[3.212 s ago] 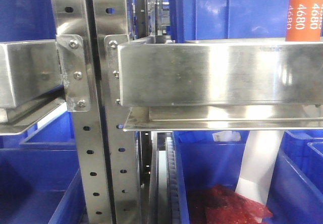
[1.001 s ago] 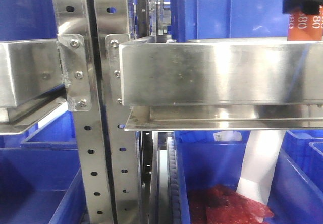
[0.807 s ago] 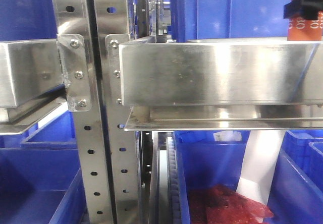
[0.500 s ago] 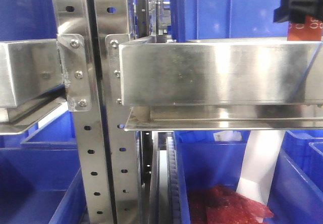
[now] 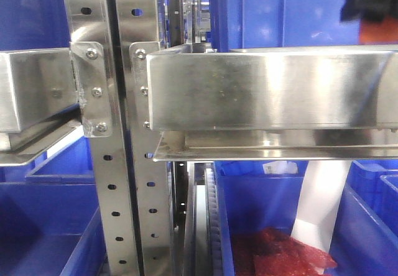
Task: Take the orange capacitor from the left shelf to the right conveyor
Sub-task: 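Close the right gripper around the orange capacitor, then lift the capacitor with the right gripper and withdraw from the shelf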
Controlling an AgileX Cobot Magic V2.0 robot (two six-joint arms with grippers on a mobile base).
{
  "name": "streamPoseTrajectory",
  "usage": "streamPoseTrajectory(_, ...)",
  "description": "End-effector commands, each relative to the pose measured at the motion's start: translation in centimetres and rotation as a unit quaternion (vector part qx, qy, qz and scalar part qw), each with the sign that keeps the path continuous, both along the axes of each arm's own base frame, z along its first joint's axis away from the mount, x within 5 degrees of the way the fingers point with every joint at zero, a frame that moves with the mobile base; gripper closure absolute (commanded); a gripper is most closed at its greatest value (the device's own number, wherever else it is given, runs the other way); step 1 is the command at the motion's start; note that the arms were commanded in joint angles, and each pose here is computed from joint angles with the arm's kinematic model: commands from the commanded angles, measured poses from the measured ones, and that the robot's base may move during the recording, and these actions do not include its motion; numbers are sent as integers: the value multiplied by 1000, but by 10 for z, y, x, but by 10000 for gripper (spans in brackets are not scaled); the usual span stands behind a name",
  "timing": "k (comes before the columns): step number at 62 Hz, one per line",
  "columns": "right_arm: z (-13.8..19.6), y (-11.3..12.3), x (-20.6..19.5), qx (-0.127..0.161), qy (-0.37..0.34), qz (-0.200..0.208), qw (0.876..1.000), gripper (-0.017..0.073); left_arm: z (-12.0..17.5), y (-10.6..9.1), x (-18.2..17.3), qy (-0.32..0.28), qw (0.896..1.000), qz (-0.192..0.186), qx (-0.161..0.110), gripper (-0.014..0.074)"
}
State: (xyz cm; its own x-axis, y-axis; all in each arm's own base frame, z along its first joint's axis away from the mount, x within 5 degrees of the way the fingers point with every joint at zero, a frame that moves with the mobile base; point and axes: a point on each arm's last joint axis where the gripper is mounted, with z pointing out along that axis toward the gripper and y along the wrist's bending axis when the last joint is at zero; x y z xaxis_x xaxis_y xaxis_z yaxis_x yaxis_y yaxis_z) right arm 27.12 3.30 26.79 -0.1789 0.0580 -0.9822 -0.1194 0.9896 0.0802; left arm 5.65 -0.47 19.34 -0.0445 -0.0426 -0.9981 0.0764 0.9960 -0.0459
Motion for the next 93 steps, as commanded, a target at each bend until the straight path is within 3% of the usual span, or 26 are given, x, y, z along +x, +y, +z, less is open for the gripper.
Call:
streamPoseTrajectory(1,47,-3,-20,-1,-81,2,997,403,9,1,-1,-47,999,3,-5,720)
streamPoseTrajectory(22,93,-15,-113,-11,-67,-8,998,403,9,1,-1,-47,999,3,-5,720)
streamPoseTrajectory(37,83,-24,-178,-16,-57,-16,998,403,9,1,-1,-47,999,3,-5,720)
streamPoseTrajectory(54,67,-32,-236,-8,-104,-22,994,403,9,1,-1,-47,999,3,-5,720)
streamPoseTrajectory(70,69,-35,-263,0,-161,-24,987,403,9,1,-1,-47,999,3,-5,720)
streamPoseTrajectory(93,69,-35,-264,0,-164,-24,986,403,9,1,-1,-47,999,3,-5,720)
